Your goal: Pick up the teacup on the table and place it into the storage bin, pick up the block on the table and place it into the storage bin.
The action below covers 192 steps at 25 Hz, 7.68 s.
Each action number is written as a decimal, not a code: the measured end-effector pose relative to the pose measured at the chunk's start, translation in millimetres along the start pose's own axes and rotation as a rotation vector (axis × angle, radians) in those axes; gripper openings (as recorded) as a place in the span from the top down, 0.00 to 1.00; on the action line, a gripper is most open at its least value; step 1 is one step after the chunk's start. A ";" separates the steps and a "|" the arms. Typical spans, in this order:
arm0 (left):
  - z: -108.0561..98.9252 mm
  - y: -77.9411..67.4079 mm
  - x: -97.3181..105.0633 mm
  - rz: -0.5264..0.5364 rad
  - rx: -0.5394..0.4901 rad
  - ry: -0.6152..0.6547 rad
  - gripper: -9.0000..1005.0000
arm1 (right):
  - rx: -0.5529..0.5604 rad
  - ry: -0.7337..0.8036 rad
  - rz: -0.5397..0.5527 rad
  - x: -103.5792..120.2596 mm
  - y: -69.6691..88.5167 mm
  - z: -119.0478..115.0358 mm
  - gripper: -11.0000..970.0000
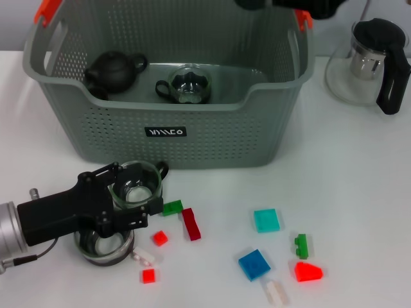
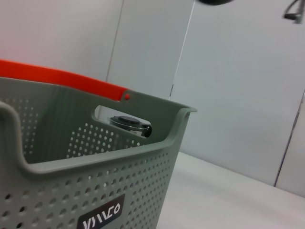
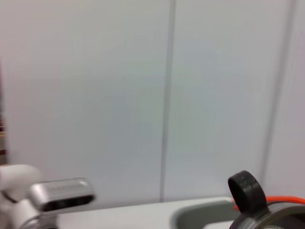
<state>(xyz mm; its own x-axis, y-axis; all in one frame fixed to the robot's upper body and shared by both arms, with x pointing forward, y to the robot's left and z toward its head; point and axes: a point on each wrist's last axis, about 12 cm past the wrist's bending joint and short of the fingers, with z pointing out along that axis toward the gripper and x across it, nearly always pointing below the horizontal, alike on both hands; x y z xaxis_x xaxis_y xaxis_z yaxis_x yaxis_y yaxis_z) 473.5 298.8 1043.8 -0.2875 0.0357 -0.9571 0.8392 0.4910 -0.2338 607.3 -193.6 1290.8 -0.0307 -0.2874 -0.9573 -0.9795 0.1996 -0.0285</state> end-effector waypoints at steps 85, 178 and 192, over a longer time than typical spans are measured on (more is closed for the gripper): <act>-3.5 -0.1 0.9 -0.011 -0.016 -0.014 0.13 | 0.398 0.223 -0.071 40.4 -38.7 100.9 0.32; 13.9 -6.4 -128.5 0.282 0.127 0.896 0.15 | -0.029 0.174 0.210 111.2 35.7 33.7 0.33; 32.6 -11.8 -111.5 0.339 0.174 0.979 0.23 | -0.007 0.156 0.227 112.6 32.7 36.2 0.33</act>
<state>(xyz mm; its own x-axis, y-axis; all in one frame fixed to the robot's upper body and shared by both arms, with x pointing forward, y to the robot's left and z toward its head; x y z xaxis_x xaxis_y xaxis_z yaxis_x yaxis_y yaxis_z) 510.7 260.6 1147.7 -0.2075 0.8742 -0.4390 0.9780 0.1943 -0.0754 579.0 -185.5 1171.7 -0.2799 -0.3769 -0.8829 -0.9451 0.2696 0.1845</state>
